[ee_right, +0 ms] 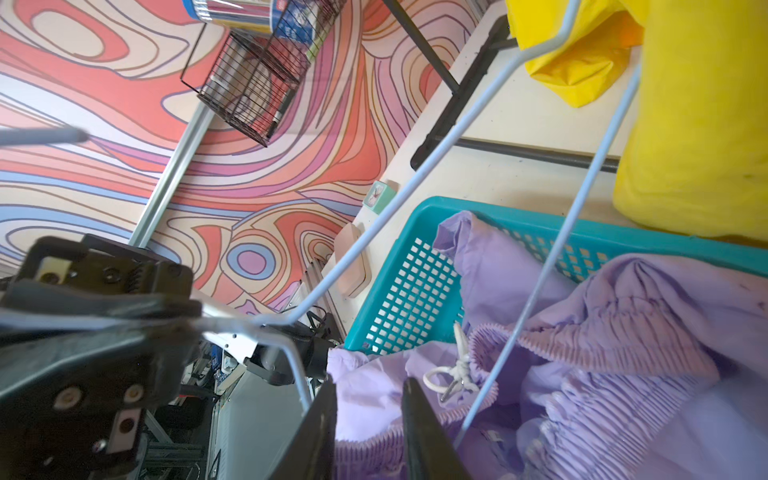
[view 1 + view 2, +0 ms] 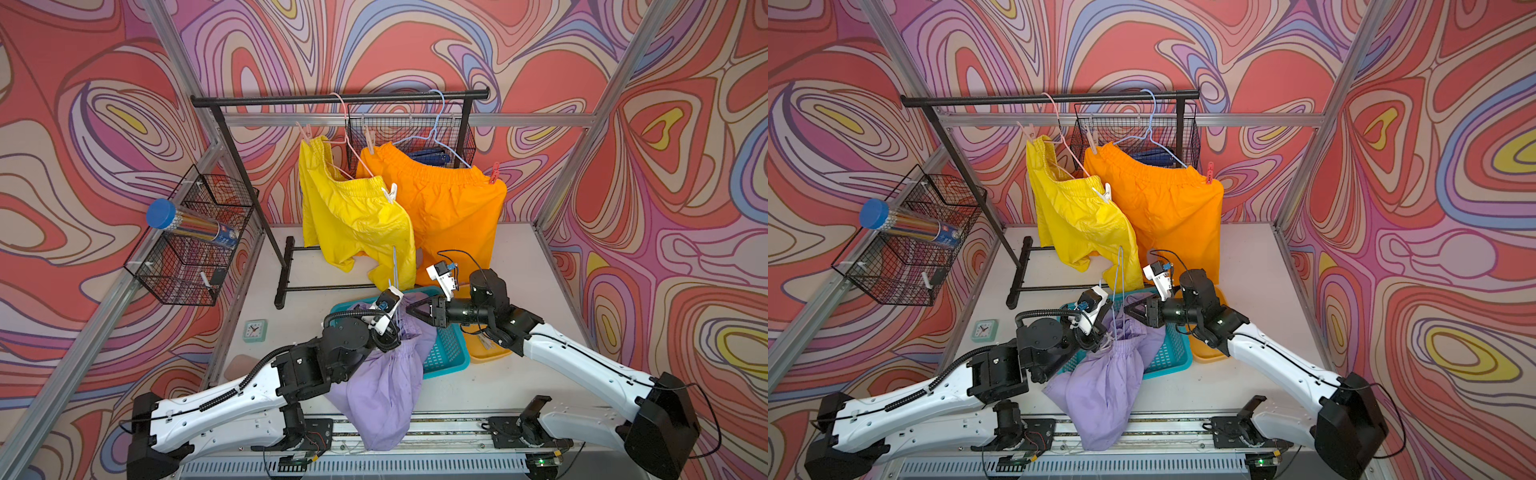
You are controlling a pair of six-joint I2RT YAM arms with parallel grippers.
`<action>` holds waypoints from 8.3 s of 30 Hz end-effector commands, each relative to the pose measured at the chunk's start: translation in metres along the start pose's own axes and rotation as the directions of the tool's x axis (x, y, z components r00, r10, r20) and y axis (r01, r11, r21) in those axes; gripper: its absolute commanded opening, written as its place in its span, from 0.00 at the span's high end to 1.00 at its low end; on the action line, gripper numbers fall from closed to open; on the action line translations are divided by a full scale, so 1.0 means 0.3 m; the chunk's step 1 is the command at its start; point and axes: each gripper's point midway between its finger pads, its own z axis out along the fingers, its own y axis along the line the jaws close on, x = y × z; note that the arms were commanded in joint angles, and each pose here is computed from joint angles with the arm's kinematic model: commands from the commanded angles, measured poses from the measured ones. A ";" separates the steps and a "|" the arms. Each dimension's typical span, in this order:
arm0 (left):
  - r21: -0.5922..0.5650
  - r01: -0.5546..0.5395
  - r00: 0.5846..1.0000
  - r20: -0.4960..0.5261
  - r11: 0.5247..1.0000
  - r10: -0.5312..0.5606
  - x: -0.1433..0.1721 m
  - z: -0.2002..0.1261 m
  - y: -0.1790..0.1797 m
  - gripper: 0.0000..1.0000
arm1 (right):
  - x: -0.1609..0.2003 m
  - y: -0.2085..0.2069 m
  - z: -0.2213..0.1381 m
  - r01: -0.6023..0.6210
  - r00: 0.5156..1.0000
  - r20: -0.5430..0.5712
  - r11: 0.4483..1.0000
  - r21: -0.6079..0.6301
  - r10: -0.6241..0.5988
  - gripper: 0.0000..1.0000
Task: Remove the clothespins securing shorts to the hanger
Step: Remove the shorts from the hanger, then adjust the shorts in the basket.
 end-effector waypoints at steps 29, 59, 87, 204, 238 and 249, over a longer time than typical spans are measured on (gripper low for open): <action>0.067 0.122 0.992 0.031 0.990 -0.124 -0.083 0.030 -0.041 1.00 | -0.020 0.120 0.071 0.135 0.991 0.026 0.985 -0.112 -0.133 1.00; 0.096 0.242 0.965 -0.132 0.966 -0.228 0.048 -0.186 0.047 0.00 | -0.226 0.296 -0.127 0.189 0.932 0.324 0.981 -0.053 -0.162 1.00; 0.229 0.243 0.888 -0.443 0.943 -0.121 0.219 -0.124 -0.138 0.00 | -0.211 -0.081 -0.419 -0.229 0.789 0.603 0.855 0.465 -0.117 1.00; -0.137 0.467 0.324 -0.893 0.874 -0.313 0.557 -0.070 -0.132 0.00 | -0.215 -0.200 -0.635 -0.241 0.766 0.503 0.545 0.803 -0.401 1.00; -0.099 0.359 0.582 -0.754 0.928 -0.306 0.392 0.175 0.006 1.00 | -0.189 -0.191 -0.659 -0.245 0.763 0.516 0.563 0.789 -0.391 1.00; -0.078 0.329 0.451 -0.862 0.941 -0.229 0.711 0.286 -0.049 1.00 | -0.182 -0.186 -0.668 -0.249 0.760 0.524 0.572 0.782 -0.386 1.00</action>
